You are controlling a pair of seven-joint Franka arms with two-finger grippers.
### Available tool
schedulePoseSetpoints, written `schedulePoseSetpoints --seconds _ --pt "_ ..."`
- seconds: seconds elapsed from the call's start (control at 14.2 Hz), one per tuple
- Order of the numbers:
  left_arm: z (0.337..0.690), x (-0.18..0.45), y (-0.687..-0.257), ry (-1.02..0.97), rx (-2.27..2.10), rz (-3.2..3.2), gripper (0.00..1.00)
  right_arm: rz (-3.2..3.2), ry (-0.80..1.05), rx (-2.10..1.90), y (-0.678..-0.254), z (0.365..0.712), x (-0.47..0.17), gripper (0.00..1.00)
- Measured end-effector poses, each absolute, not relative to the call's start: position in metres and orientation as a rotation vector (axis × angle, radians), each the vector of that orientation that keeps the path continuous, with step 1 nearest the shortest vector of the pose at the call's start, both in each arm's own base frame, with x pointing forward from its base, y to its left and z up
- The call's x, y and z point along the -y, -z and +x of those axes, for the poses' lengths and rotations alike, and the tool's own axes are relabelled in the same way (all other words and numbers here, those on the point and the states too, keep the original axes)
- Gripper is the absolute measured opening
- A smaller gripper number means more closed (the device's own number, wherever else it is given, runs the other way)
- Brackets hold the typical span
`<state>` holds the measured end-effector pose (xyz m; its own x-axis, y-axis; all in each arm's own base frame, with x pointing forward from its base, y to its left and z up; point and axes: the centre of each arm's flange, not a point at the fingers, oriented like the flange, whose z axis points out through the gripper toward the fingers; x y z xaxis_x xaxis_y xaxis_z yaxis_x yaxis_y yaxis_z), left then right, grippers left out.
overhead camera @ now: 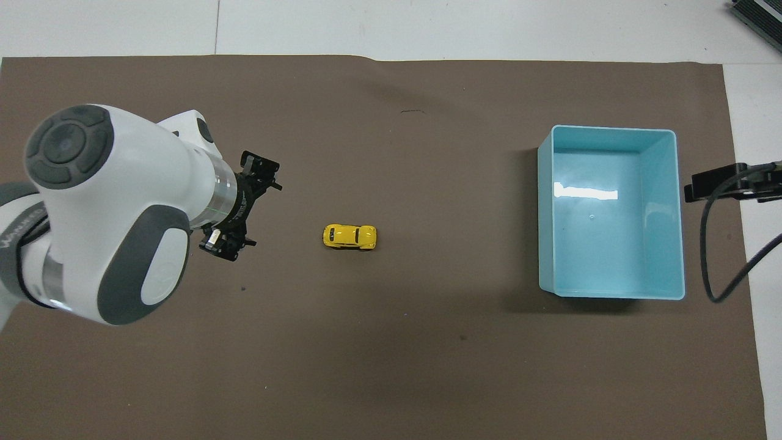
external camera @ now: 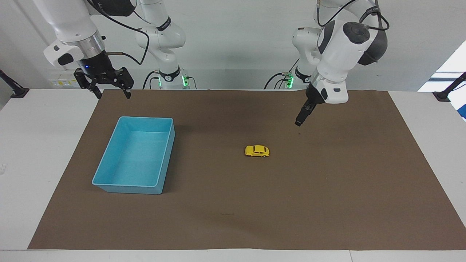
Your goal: Wind up and store yellow beetle car
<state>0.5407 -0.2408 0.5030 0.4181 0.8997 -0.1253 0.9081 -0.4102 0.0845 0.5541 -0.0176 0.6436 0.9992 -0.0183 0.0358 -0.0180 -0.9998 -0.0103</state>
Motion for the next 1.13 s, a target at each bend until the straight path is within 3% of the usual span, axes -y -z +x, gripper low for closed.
schedulePoseSetpoints --seconds 0.35,1.13 --pt "0.547 0.288 -0.451 0.125 -2.006 2.237 1.00 -3.131 0.056 -0.028 -0.644 0.554 0.018 1.00" --pt "0.525 0.357 -0.328 0.191 -2.275 2.125 1.00 -3.131 0.056 -0.030 -0.644 0.554 0.018 1.00"
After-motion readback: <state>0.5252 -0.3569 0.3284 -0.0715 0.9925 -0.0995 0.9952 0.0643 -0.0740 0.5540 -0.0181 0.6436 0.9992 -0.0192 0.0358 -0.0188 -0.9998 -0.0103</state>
